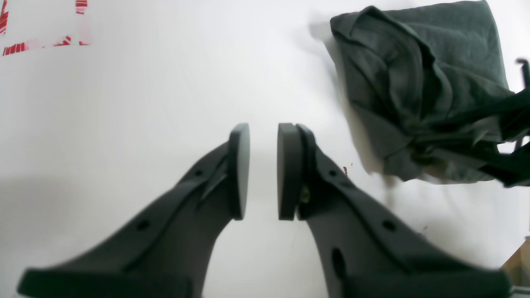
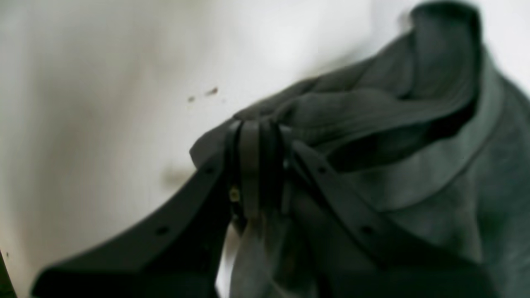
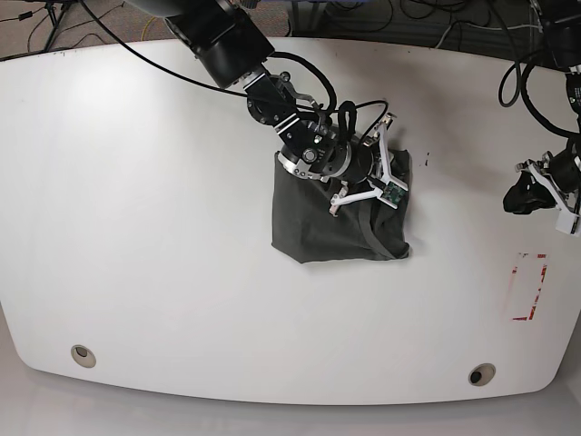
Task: Layout the t-shirt on the table in an organized manner, then fold the t-shirt properly
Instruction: 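Press and smooth the bundle's folded edge with the right gripper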
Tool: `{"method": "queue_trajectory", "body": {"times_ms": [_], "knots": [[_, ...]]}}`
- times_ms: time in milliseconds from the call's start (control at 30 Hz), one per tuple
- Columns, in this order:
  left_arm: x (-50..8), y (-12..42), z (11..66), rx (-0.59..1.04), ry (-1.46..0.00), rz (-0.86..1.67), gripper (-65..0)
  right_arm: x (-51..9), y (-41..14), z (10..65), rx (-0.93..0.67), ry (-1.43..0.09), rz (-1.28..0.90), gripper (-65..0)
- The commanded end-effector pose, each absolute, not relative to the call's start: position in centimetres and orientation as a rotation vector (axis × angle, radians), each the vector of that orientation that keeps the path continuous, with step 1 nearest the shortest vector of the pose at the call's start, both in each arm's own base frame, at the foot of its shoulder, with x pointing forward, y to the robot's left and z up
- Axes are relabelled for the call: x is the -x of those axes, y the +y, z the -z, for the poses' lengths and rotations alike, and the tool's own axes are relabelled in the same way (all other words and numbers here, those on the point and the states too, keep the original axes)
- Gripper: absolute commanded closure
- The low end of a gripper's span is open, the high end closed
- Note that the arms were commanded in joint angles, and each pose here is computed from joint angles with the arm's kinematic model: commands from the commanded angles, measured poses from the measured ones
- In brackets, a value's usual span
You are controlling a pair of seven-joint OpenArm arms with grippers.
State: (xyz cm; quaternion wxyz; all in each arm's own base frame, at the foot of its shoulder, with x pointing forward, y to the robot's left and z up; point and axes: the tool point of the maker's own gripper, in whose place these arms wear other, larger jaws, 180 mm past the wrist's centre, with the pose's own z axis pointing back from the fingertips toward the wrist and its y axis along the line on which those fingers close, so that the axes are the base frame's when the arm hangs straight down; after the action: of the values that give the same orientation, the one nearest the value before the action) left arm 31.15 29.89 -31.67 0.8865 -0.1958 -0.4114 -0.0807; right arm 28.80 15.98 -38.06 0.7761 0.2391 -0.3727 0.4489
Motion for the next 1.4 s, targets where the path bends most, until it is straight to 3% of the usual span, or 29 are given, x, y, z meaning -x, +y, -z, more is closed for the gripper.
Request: {"method": "queue_trajectory", "body": {"times_ms": [0,167,267,767,1200,1367], "knots": [[-32.0,30.4,29.8,0.400,-0.911,0.184,-10.4,-29.8,17.0,35.9,-0.550,-0.873,-0.959,-9.0],[-31.9,30.4,29.9,0.399,-0.908,0.184,-10.4,-29.5,17.0,36.2,-0.552,-0.866,-0.949,-25.4],[-31.9,30.4,29.9,0.399,-0.908,0.184,-10.4,-29.5,17.0,36.1,-0.554,-0.869,-0.949,-29.6],[-31.8,29.6,30.5,0.411,-0.887,0.202,-10.4,-29.5,17.2,35.7,-0.558,-0.879,-0.949,-29.8],[-31.8,29.6,30.5,0.411,-0.887,0.202,-10.4,-29.3,17.5,34.4,-0.668,-0.865,-0.877,-29.6],[-31.8,29.6,30.5,0.411,-0.887,0.202,-10.4,-30.2,16.6,34.5,-0.662,-0.871,-0.832,-21.1]]}}
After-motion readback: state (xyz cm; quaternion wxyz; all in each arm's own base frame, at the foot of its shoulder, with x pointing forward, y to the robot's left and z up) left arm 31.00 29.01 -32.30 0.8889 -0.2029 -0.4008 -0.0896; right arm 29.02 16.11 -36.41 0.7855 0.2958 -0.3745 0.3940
